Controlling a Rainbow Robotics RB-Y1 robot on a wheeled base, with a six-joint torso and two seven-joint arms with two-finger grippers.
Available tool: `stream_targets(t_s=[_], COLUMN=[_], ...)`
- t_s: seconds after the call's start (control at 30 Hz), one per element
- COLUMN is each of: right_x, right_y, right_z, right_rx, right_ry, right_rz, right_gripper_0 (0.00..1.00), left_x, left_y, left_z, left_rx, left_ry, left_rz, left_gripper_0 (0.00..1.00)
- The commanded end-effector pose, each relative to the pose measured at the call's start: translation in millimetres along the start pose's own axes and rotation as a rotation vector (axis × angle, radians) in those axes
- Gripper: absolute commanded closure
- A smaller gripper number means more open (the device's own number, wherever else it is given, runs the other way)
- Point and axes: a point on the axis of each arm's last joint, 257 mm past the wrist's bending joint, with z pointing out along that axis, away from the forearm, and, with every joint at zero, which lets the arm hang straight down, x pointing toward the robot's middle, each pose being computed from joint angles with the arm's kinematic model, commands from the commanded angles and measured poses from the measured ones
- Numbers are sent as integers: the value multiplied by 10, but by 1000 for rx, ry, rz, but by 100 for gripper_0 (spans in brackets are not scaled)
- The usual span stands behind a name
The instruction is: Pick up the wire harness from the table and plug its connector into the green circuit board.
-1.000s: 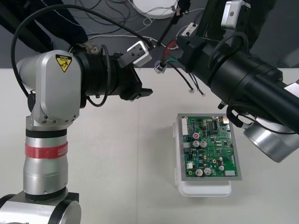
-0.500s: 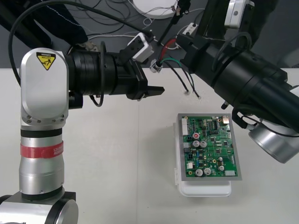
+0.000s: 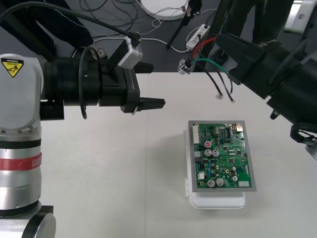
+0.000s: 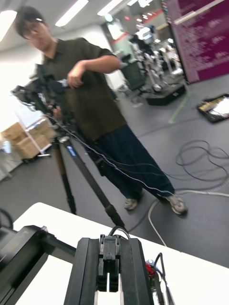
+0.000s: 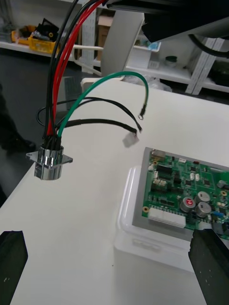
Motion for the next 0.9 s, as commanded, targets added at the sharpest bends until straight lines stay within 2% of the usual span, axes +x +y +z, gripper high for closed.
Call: stream_targets(t_s=[0.03, 0.37, 0.6, 0.9], right_x=[-189, -313, -296, -82], right_y=[-35, 107, 269, 489], right_z=[-293, -693, -884, -1106], right_rx=[-38, -141, -217, -367], right_ry=[-19, -46, -43, 20], right_rz=[-4, -42, -54, -130], right_gripper_0=[100, 100, 100, 100], left_x=[-186, -360, -450, -560], left_y=[-15, -377, -546, -750], left_z=[-194, -233, -305, -408], left_rx=[-18, 82, 139, 206], left_ry=[-94, -238, -292, -372], left_rz=[33, 66, 101, 87], left_gripper_0=[0, 0, 0, 0])
